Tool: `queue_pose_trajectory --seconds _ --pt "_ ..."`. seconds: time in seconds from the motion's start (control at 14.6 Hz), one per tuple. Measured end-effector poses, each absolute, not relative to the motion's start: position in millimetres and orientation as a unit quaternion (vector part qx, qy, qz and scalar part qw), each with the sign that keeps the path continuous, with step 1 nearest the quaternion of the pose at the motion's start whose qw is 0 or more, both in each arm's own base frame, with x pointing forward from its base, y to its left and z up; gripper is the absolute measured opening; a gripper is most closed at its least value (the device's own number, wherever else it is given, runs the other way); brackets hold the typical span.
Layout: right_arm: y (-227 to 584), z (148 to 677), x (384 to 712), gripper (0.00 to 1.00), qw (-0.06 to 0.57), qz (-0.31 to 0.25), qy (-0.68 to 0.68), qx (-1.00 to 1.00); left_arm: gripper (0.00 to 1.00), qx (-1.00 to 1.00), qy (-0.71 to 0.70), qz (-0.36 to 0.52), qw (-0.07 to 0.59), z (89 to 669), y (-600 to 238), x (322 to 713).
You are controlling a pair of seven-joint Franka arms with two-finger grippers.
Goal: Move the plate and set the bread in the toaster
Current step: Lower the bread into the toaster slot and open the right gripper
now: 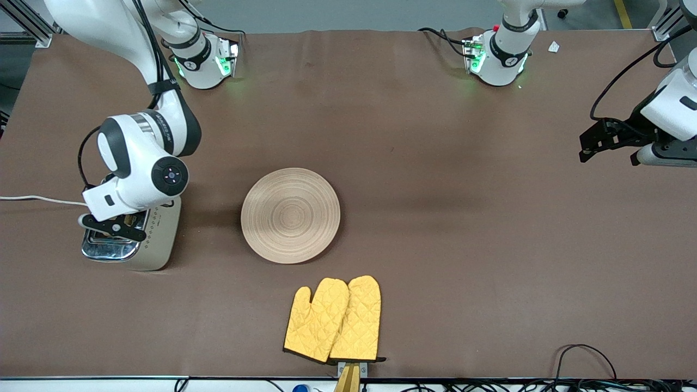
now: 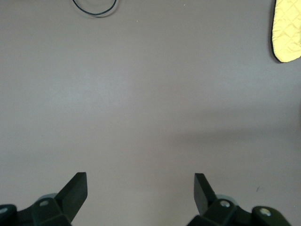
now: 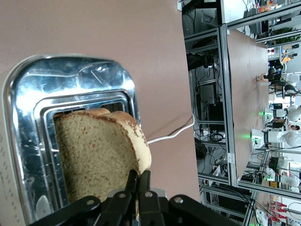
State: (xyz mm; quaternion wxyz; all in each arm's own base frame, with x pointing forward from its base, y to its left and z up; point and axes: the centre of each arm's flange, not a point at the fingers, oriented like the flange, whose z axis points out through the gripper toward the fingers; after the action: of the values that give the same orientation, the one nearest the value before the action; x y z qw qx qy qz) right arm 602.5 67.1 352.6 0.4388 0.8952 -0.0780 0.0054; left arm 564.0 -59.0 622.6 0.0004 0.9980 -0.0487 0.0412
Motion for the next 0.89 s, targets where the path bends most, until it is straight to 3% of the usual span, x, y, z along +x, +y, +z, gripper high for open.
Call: queue_pose_trajectory --seconds 0.21,0.27,0.62,0.82,0.89 --pt "69 345 602 0.07 0.429 -0.001 -0.083 0.899 1.00 0.998 -0.049 0.041 0.000 623 -59 564" --pt "69 345 601 0.14 0.427 -0.002 -0.084 0.900 1.00 0.998 -0.048 0.041 0.000 623 -59 564" --pt "74 350 602 0.64 0.402 -0.007 -0.099 0.910 1.00 0.998 -0.048 0.041 0.000 623 -58 564" --pt "85 378 606 0.94 0.353 -0.025 -0.138 0.925 1.00 0.998 -0.047 0.041 0.000 623 -57 564" --pt "90 395 607 1.00 0.329 -0.036 -0.153 0.931 1.00 0.998 -0.046 0.041 0.000 623 -56 564"
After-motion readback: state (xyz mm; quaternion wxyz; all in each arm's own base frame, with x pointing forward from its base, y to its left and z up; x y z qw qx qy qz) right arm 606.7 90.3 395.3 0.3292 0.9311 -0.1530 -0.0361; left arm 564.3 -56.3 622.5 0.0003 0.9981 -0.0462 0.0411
